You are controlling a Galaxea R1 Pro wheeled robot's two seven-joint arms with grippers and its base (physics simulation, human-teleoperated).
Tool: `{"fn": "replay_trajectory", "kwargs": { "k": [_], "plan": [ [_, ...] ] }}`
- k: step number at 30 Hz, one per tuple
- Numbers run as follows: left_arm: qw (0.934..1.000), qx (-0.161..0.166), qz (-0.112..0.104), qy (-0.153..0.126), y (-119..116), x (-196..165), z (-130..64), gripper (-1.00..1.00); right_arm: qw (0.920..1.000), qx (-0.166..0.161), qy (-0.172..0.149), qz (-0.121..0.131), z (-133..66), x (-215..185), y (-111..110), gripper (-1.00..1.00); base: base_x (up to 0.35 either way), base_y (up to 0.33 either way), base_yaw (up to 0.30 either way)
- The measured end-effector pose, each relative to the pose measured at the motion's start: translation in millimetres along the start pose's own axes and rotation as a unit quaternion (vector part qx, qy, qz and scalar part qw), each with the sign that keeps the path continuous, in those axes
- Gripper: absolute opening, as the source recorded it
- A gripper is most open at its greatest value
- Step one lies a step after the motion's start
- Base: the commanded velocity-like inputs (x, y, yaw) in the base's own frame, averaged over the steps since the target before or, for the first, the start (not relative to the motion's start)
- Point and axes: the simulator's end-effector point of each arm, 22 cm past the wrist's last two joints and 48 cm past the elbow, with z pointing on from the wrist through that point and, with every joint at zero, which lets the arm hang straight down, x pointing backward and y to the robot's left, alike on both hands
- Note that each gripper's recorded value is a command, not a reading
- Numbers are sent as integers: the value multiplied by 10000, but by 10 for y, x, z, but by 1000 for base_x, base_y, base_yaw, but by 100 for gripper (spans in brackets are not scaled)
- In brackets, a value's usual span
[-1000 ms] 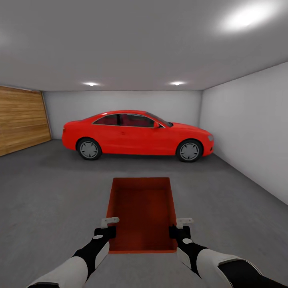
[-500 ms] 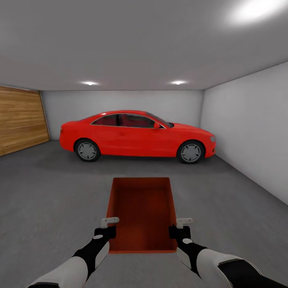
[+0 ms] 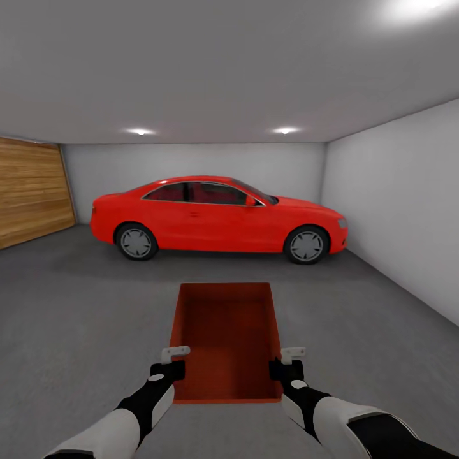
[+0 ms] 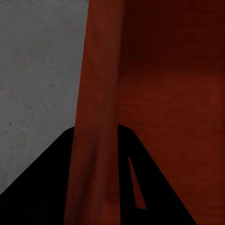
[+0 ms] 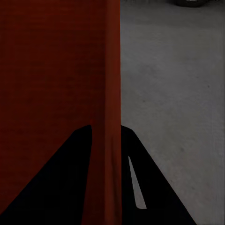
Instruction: Move the two storage containers from the living room to the garage. In the garage, place one container on the floor and stack the other container on top of it (either order is fine).
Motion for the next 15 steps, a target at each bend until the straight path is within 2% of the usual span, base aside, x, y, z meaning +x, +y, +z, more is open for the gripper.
{"fn": "replay_trajectory", "kwargs": {
  "k": [15],
  "plan": [
    [10000,0,-2,0,-1,0,0,-100,10000,-1,0,-1,0,-1,-1,-100,321,0,0]
  ]
}}
